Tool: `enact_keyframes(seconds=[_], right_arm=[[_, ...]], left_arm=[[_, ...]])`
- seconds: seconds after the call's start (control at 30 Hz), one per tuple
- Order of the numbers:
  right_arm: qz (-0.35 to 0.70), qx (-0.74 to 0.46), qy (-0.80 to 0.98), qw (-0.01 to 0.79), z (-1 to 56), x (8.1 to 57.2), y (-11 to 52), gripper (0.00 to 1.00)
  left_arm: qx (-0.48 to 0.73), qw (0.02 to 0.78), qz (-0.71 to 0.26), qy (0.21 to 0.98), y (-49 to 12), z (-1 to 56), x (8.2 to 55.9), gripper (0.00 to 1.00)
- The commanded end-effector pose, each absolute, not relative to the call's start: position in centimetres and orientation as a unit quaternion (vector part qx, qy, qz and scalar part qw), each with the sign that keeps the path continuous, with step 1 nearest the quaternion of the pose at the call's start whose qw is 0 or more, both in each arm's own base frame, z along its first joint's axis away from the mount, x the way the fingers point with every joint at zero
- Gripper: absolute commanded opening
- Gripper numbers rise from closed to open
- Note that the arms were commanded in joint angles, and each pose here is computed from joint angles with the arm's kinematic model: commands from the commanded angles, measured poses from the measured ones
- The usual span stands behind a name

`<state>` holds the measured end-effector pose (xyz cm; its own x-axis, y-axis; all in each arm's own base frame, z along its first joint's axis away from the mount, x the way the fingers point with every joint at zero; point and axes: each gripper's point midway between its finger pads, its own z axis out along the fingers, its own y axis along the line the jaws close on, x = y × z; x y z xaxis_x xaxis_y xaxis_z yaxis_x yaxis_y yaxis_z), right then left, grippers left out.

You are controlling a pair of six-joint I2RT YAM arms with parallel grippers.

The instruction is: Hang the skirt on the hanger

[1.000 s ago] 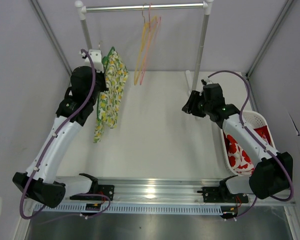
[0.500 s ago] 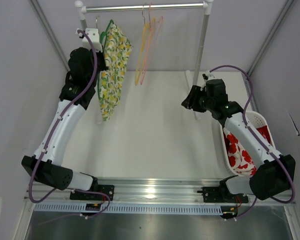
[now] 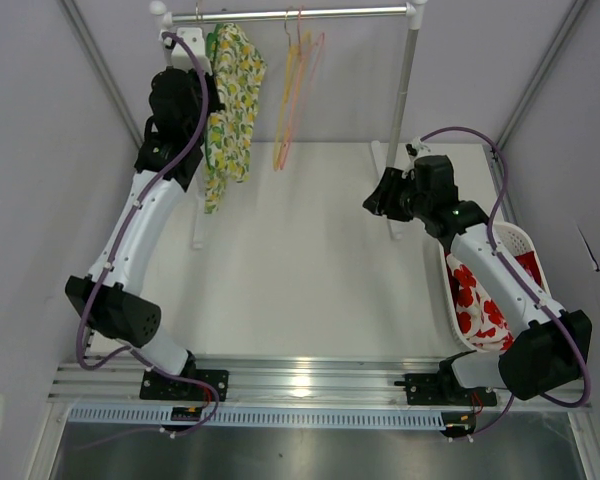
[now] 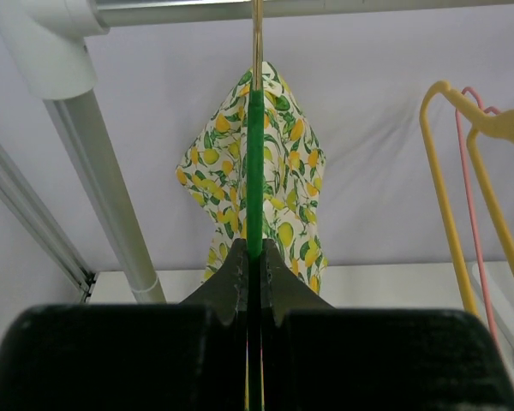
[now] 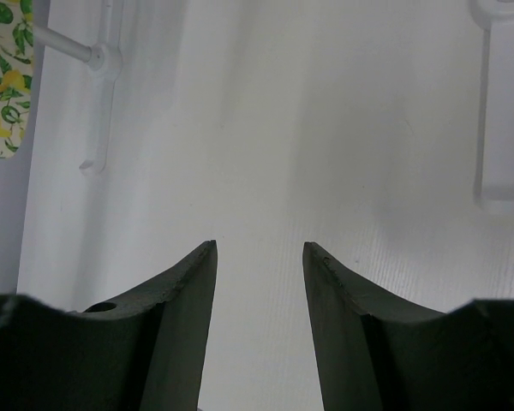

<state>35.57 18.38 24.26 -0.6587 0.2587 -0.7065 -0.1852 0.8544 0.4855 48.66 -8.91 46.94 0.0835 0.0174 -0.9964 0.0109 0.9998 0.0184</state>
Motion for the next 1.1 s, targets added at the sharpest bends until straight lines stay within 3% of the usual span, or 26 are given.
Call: enact_keyframes(seconds=[0.0,0.33,0.7,0.83,1.07], right_arm=[[0.284,0.007,0.843,0.458,28.1,36.4,18.3,0.51],[0.285,0.010,0.842,0.458,28.3,36.4,18.0,0.51],[0.281,0.014,0.848,0.449,27.3,36.0,17.7,0.51],[0.279,0.016,0.849,0.449,27.2,35.9,17.6,0.51],[0.279,0.018,0.850,0.447,27.1,35.8,17.5,0.52]], left_arm=[[-0.026,0.792,-0.013,0.609,-8.2,53.4,48.8,0.00],[-0.035,0.767,0.002,0.641,-8.3,50.6,51.4,0.00],[-0.047,0.749,-0.002,0.661,-8.0,48.9,50.7,0.02],[-0.047,0.752,-0.001,0.657,-7.7,49.0,49.6,0.25],[-0.038,0.758,-0.004,0.652,-7.4,49.7,47.8,0.49]])
